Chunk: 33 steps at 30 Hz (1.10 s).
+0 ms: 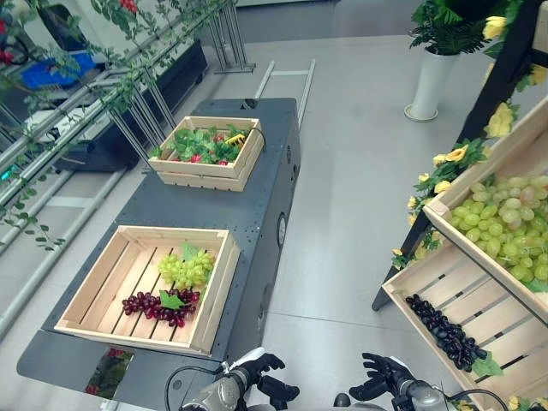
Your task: Pick up the fruits from the basket on one side to the basket on the other side
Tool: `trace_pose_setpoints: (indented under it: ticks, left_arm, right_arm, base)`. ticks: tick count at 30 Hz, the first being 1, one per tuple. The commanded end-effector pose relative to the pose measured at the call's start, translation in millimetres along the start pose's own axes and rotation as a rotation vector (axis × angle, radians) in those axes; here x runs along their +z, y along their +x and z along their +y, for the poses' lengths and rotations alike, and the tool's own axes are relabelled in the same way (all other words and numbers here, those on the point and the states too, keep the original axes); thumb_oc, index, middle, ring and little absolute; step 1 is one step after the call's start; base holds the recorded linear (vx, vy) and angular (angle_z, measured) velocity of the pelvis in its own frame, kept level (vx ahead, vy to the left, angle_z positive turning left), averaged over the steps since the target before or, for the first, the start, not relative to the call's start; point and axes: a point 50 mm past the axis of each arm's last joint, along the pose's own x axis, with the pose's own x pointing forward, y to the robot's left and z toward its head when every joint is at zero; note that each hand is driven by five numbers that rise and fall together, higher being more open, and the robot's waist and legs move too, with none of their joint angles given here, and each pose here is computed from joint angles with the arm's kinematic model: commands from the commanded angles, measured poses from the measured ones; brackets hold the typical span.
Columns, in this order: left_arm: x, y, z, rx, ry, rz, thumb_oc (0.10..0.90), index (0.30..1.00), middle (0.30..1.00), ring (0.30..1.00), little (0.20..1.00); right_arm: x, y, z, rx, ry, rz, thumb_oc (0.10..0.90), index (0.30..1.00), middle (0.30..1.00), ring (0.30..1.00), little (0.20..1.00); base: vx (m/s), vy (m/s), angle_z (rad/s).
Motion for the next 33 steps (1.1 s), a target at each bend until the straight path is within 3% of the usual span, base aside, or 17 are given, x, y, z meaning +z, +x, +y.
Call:
trace_pose_setpoints:
  ticks: [1,2,6,8,10,13,15,17,21,26,27,33]
  left_arm:
    - [41,5,24,0.03,-0.205,-0.255,0.8,0.9,0.9,0.9,0.9]
    - [41,5,24,0.03,-0.205,-0.255,0.8,0.9,0.9,0.9,0.9]
    - [78,4,35,-0.046,-0.5,-0.466,0.8,0.9,0.9,0.9,0.9]
    - [97,1,47,0.006,-0.672,-0.566,0.8,0.9,0.9,0.9,0.9]
    - [107,-3,61,0.122,-0.702,-0.621,0.8,0.9,0.9,0.9,0.9]
    - [114,-14,88,0.372,-0.615,-0.657,0.8,0.9,0.9,0.9,0.9]
    - [115,-18,97,0.439,-0.584,-0.666,0.8,0.9,0.9,0.9,0.9]
    - [120,-39,137,0.685,-0.468,-0.703,0.8,0.9,0.9,0.9,0.9]
    - [109,-76,195,0.969,-0.388,-0.691,0.8,0.9,0.9,0.9,0.9]
    - [101,-105,233,1.184,-0.268,-0.649,0.8,0.9,0.9,0.9,0.9]
    - [97,-114,248,1.277,-0.193,-0.585,0.8,0.9,0.9,0.9,0.9]
    - [52,-138,279,1.466,-0.119,-0.358,0.8,0.9,0.9,0.9,0.9]
  right_arm:
    - [22,7,10,0.011,0.036,-0.073,0.8,0.9,0.9,0.9,0.9]
    - [22,7,10,0.011,0.036,-0.073,0.8,0.9,0.9,0.9,0.9]
    - [22,8,14,0.015,0.001,-0.047,0.8,0.9,0.9,0.9,0.9]
    - [25,9,14,0.012,0.015,-0.057,0.8,0.9,0.9,0.9,0.9]
    - [28,9,16,0.018,0.023,-0.068,0.8,0.9,0.9,0.9,0.9]
    - [30,9,18,0.028,0.025,-0.083,0.8,0.9,0.9,0.9,0.9]
    - [30,9,17,0.03,0.023,-0.087,0.8,0.9,0.9,0.9,0.9]
    - [28,7,15,0.041,0.007,-0.093,0.8,0.9,0.9,0.9,0.9]
    - [16,3,11,0.049,-0.019,-0.074,0.8,0.9,0.9,0.9,0.9]
    - [8,-2,1,0.002,0.003,-0.073,0.8,0.9,0.9,0.9,0.9]
    - [8,-3,-10,-0.042,0.031,-0.072,0.8,0.9,0.9,0.9,0.9]
    - [-5,-9,-24,-0.089,0.039,-0.039,0.8,0.9,0.9,0.9,0.9]
  base:
    - [0.03,0.044,0.04]
    - [0.04,0.072,0.03]
    - [0.02,0.052,0.05]
    - [0.0,0.017,0.02]
    - [0.01,0.001,0.03]
    - [0.04,-0.004,0.08]
    - [0.04,0.0,0.04]
    - [0.08,0.008,0.02]
    - [0.07,0.004,0.04]
    - [0.0,0.037,0.17]
    - [-0.07,0.079,0.58]
    - [0.08,0.127,0.34]
